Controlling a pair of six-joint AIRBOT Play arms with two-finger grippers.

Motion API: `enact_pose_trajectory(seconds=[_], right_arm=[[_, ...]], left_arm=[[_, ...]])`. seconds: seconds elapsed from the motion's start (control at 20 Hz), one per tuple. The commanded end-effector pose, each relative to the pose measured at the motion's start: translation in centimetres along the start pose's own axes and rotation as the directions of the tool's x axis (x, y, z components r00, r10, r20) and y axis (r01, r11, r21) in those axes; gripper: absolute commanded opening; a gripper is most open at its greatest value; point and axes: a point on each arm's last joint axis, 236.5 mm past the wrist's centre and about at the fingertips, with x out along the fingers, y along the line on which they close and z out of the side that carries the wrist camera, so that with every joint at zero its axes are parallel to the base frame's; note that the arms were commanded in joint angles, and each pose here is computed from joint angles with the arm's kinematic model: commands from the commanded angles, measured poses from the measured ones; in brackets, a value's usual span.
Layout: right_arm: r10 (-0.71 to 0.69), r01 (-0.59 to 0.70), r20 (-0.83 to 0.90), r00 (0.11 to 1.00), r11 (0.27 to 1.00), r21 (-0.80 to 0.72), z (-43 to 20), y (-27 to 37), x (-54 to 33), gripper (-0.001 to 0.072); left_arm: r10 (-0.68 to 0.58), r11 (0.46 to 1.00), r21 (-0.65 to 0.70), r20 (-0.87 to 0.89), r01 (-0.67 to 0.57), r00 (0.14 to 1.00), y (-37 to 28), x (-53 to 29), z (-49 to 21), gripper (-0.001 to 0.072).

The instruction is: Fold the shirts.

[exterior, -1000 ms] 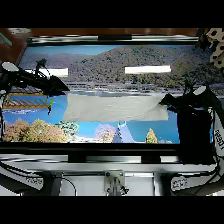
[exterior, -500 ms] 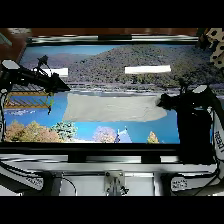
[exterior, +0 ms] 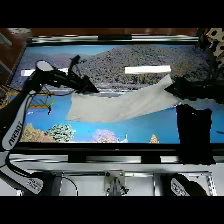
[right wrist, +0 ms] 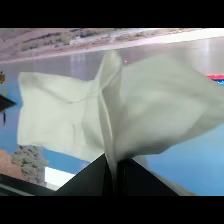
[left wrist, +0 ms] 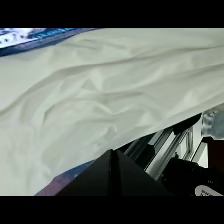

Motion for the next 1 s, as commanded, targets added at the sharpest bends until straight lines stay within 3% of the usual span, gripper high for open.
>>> enact_pose_trajectory(seconds=[0.0,0.2,0.55,0.75,0.95], right_arm=[[0.029,-0.031,0.087,0.996,0.999,0.018,-1.0,4.2,-4.7,0.0061],[0.076,-0.08,0.101,0.992,0.996,0.035,-1.6,6.2,-6.0,0.0062],[0.106,-0.115,0.204,0.973,0.993,0.031,0.7,7.0,-6.5,0.0062],[0.102,-0.107,0.22,0.97,0.994,0.012,1.2,6.8,-6.4,0.0062],[0.099,-0.096,0.125,0.987,0.995,-0.031,0.5,6.9,-1.9,0.0062]], left_arm=[[-0.023,0.998,0.051,-0.078,0.027,0.997,-3.0,7.0,-2.6,0.0035],[-0.048,0.996,0.066,-0.122,0.057,0.991,-5.5,13.7,-5.4,0.0035],[-0.208,0.978,-0.072,-0.187,0.198,0.96,-9.3,20.1,-9.5,0.0035],[-0.16,0.987,0.023,-0.012,0.16,0.987,-7.5,13.7,-2.6,0.003],[0.067,0.99,0.107,0.229,-0.094,0.971,-4.4,-0.2,4.2,0.003]])
